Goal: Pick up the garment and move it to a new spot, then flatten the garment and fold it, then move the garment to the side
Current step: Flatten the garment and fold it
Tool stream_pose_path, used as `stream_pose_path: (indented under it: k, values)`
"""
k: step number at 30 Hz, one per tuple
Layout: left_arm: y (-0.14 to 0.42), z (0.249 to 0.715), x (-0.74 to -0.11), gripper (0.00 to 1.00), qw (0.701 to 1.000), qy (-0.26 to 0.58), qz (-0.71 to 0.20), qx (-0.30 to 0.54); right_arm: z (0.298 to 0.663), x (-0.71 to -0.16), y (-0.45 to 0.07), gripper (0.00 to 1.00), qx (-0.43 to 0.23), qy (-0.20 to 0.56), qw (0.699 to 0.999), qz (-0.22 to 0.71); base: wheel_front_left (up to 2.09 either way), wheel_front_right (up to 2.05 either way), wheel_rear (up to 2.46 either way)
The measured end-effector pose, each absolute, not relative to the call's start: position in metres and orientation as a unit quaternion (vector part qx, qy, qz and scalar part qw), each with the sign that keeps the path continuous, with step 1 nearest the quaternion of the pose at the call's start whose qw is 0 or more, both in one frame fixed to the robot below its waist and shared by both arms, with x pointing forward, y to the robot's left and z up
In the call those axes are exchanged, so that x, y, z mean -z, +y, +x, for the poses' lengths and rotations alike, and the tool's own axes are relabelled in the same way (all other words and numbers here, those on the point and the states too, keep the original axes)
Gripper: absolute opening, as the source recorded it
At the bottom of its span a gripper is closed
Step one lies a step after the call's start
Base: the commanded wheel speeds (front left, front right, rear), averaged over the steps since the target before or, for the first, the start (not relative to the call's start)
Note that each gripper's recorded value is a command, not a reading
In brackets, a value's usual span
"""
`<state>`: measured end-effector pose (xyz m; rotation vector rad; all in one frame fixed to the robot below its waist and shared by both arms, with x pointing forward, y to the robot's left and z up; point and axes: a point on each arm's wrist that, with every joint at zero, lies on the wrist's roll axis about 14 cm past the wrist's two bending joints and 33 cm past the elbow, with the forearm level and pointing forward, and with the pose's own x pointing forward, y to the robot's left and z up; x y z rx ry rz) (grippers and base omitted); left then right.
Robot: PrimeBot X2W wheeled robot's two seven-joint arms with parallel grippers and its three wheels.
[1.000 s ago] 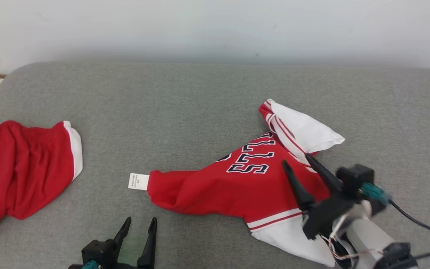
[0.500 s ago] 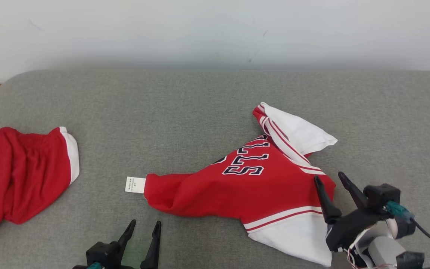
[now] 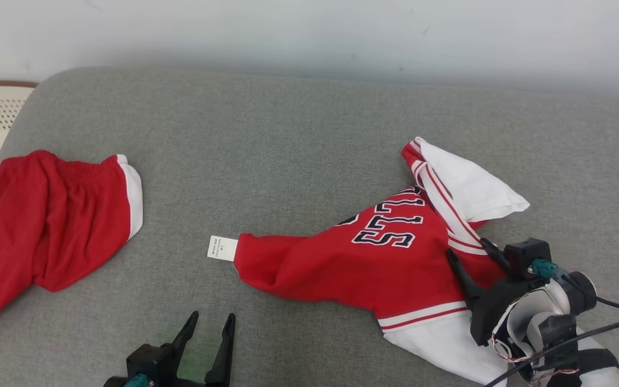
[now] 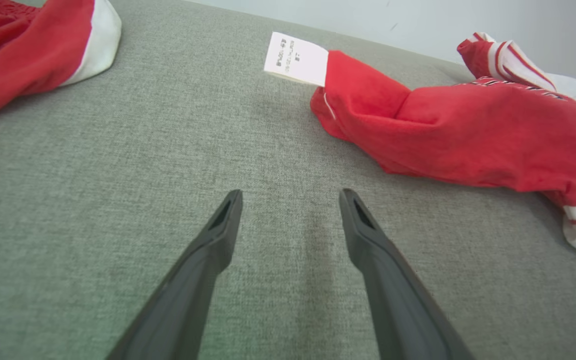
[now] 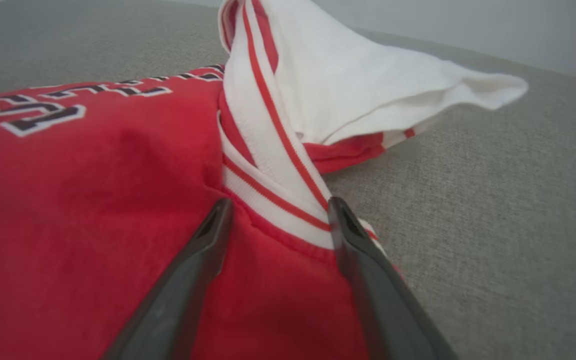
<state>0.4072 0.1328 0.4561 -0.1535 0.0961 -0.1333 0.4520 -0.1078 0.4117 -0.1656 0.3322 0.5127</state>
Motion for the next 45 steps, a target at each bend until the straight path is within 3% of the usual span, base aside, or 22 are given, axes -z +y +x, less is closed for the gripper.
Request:
stream_pose_path:
  k: [1,2,3,9,16,21,22,23,32,45]
  values:
    - [0.134,0.407,-0.455,1.00,0.994,0.049,-0.077,0.065,0.453,-0.408,-0.108,0.40,-0.253,0.170,0.949,-0.085,0.00,0.00,0.00]
    - [0.135,0.408,-0.455,1.00,0.994,0.050,-0.077,0.064,0.456,-0.406,-0.108,0.13,-0.251,0.174,0.948,-0.088,0.00,0.00,0.00]
    - [0.135,0.408,-0.454,1.00,0.994,0.051,-0.077,0.063,0.458,-0.404,-0.110,0.00,-0.250,0.177,0.947,-0.092,0.00,0.00,0.00]
    - [0.138,0.409,-0.451,1.00,0.994,0.054,-0.078,0.058,0.481,-0.411,-0.114,0.00,-0.239,0.168,0.951,-0.098,0.00,0.00,0.00]
    - [0.141,0.414,-0.449,1.00,0.994,0.055,-0.077,0.053,0.532,-0.460,-0.140,0.00,-0.187,0.099,0.973,-0.094,0.00,0.00,0.00]
    - [0.141,0.417,-0.451,1.00,0.994,0.053,-0.075,0.054,0.546,-0.468,-0.162,0.00,-0.150,0.089,0.980,-0.100,0.00,0.00,0.00]
    - [0.141,0.417,-0.451,1.00,0.994,0.053,-0.075,0.054,0.546,-0.467,-0.164,0.20,-0.144,0.090,0.980,-0.100,0.00,0.00,0.00]
    - [0.141,0.417,-0.450,1.00,0.994,0.054,-0.076,0.054,0.547,-0.468,-0.165,1.00,-0.138,0.088,0.982,-0.095,0.00,0.00,0.00]
    - [0.143,0.421,-0.461,1.00,0.995,0.038,-0.080,0.047,0.531,-0.487,-0.175,1.00,-0.103,0.040,0.992,-0.061,0.00,0.00,0.00]
    - [0.127,0.436,-0.480,1.00,0.994,0.010,-0.081,0.069,0.457,-0.489,-0.193,1.00,-0.063,0.006,0.998,-0.009,0.00,0.00,0.00]
